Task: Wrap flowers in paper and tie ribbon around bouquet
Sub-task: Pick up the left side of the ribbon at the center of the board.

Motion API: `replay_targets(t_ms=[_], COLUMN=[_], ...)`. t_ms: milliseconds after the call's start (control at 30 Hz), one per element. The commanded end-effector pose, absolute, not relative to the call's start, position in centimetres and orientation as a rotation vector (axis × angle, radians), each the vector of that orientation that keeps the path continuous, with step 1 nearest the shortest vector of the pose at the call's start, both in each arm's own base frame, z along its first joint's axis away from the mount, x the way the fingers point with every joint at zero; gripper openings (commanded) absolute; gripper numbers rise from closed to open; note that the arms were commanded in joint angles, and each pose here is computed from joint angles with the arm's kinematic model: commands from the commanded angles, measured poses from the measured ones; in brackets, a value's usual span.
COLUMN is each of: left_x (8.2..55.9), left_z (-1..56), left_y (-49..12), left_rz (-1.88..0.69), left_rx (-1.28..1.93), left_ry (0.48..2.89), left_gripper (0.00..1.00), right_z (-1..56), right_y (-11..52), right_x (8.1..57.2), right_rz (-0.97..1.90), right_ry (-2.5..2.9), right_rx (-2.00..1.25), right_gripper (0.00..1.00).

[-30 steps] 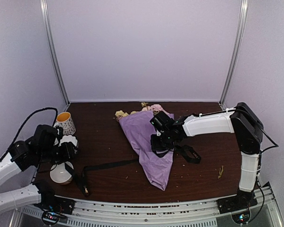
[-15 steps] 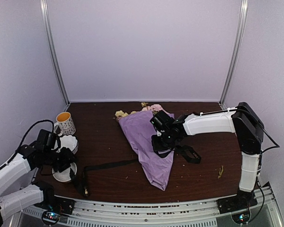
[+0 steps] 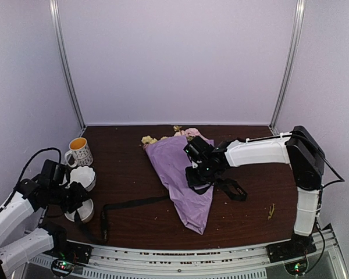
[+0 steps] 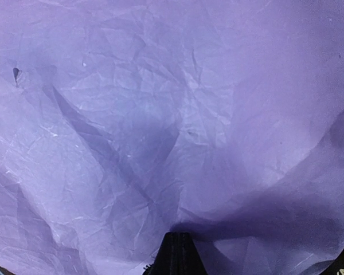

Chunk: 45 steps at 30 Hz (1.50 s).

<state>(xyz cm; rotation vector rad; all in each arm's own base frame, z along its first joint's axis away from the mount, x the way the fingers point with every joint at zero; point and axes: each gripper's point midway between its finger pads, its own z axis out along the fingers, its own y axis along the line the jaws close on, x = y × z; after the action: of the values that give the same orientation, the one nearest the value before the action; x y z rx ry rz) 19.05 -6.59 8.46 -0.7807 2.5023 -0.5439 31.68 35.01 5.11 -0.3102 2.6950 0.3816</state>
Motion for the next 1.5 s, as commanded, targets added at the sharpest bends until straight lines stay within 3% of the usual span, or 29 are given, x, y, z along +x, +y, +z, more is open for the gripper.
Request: replay_targets(t_ms=[0,133,333,467,633,767,967,1267,1467], left_x=[18.7,17.7,15.6,15.1,15.2,14.9,10.6,11.0,8.3], left_z=[10.5,11.9,13.0,12.8,11.6,12.5,6.8,7.0,4.7], left_y=[-6.4,-5.5,-5.9,-8.1,-13.4,-14.1,-13.6,-11.5,-9.6], left_rz=[-0.547,-0.478,-0.526,-0.532,-0.466,-0.421,-0.398,-0.055,-0.082], left_rx=[-0.727,-0.689,-0.668,-0.541,-0.295,-0.280,-0.452,-0.467,-0.812], left_ry=[2.482,2.499,2.478,2.547,2.713,2.705,2.864,2.836,2.861], left_gripper=[0.56,0.55,0.46,0.41,0.41,0.42,0.44,0.60,0.66], right_z=[6.9,6.6,6.4,5.7,5.1,5.2,5.2,5.1,5.3], right_y=[35.1,35.7,35.9,35.3,34.6,34.3,34.4,34.0,33.7], right_x=[31.4,30.9,31.3,31.7,31.7,31.7,31.6,31.6,31.8], right_rz=[0.365,0.360,0.319,0.256,0.224,0.221,0.227,0.241,0.245], right_ry=[2.655,2.671,2.648,2.645,2.657,2.657,2.657,2.661,2.656], right_rx=[-0.357,-0.404,-0.428,-0.410,-0.392,-0.387,-0.393,-0.387,-0.392], right_gripper=[0.00,0.00,0.00,0.00,0.00,0.00,0.00,0.00,0.00])
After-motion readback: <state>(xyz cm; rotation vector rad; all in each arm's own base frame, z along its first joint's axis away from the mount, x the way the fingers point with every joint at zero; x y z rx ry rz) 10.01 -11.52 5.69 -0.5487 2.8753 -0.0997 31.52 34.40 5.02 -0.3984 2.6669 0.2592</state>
